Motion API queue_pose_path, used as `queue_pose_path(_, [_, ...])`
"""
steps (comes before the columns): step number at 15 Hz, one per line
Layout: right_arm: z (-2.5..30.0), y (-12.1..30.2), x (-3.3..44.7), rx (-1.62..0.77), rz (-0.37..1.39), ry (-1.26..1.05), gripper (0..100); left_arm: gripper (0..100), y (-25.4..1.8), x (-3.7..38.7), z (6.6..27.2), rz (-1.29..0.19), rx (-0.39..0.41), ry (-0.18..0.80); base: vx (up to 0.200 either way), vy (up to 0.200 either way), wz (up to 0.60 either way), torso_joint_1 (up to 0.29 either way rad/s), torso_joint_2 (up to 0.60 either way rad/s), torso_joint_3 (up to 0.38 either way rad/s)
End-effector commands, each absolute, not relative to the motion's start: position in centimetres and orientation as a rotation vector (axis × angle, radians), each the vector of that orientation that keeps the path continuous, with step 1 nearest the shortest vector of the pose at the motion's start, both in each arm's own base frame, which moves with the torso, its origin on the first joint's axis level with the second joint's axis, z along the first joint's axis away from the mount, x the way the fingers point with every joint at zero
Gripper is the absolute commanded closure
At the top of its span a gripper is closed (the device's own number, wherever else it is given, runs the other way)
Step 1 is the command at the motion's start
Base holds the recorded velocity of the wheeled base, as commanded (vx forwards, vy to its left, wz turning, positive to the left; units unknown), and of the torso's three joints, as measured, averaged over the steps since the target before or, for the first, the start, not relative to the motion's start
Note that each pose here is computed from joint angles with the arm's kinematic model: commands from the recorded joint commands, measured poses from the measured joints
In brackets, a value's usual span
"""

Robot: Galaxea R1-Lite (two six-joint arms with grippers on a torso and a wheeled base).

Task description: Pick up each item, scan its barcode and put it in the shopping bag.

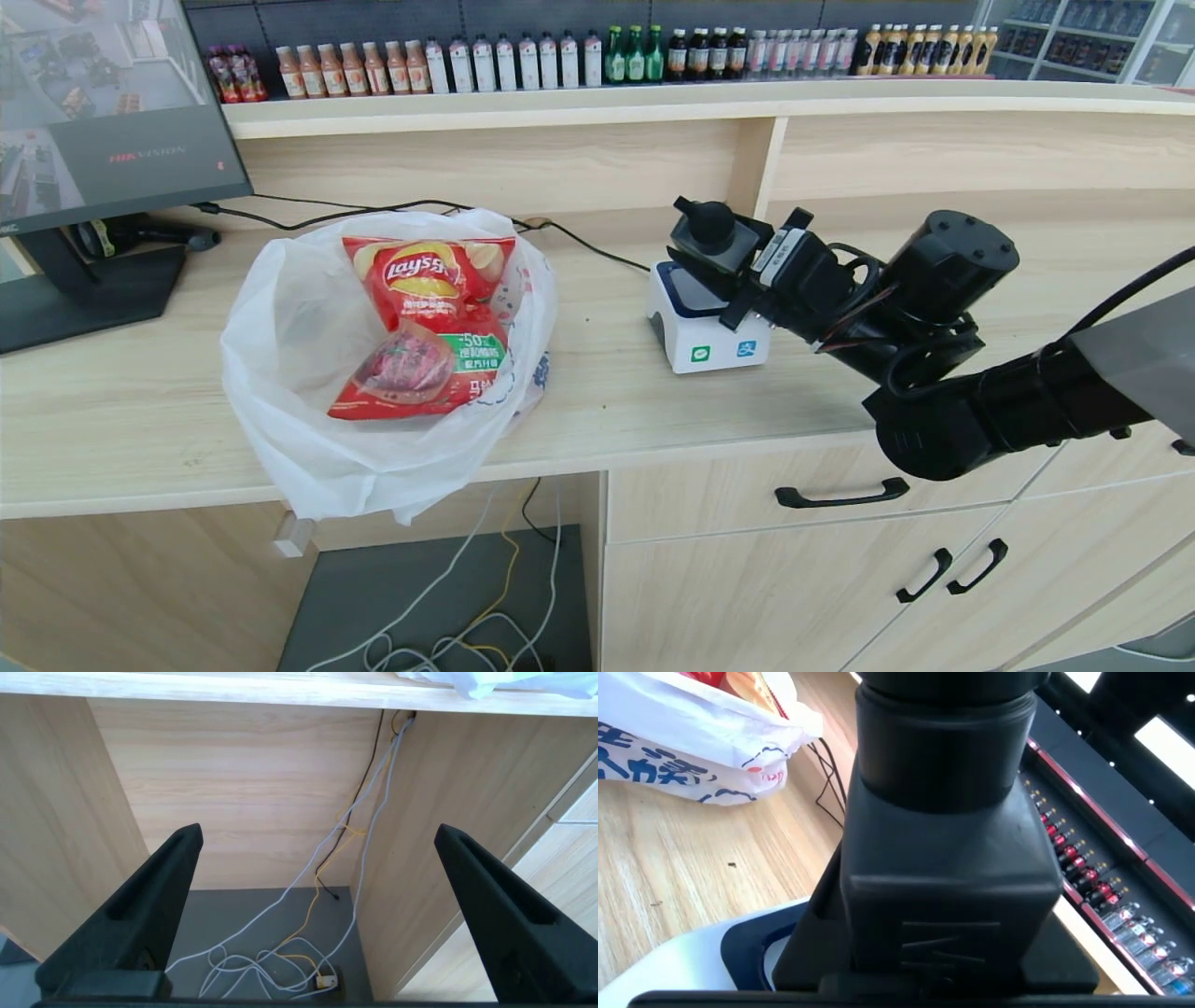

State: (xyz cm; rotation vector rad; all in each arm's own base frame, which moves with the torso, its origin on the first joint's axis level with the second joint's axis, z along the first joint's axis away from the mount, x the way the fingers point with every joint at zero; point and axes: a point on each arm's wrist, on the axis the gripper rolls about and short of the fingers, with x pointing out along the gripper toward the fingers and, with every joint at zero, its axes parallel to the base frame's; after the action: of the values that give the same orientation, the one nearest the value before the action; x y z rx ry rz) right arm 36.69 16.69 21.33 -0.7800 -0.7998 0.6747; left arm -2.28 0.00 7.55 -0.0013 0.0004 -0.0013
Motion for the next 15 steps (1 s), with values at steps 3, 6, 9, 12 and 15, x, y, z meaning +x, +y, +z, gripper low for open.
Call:
queue_pose_path(3, [21.4, 17.2, 36.4, -0.774, 0.684, -0.807, 100, 0, 0.0, -2.3, 7.5, 0.000, -0.002, 0.000, 0.000, 0.000, 0.00, 0.000, 0.00, 0.000])
queue_pose_path(6, [21.3, 17.6, 36.2, -0.769, 0.695, -0.805, 100, 0, 0.0, -2.3, 7.5, -0.002, -0.002, 0.000, 0.000, 0.000, 0.00, 0.000, 0.00, 0.000])
queue_pose_path(9, [21.0, 17.5, 36.3, -0.770, 0.689, -0.793, 100, 0, 0.0, -2.3, 7.5, 0.000, -0.002, 0.000, 0.000, 0.000, 0.00, 0.000, 0.00, 0.000])
queue_pose_path(12, [21.9, 17.5, 35.7, -0.758, 0.678, -0.796, 100, 0, 0.0, -2.3, 7.5, -0.002, -0.002, 0.000, 0.000, 0.000, 0.00, 0.000, 0.00, 0.000])
queue_pose_path(15, [24.3, 17.8, 34.0, -0.744, 0.678, -0.791, 100, 0, 0.0, -2.3, 7.5, -0.002, -0.002, 0.000, 0.000, 0.000, 0.00, 0.000, 0.00, 0.000])
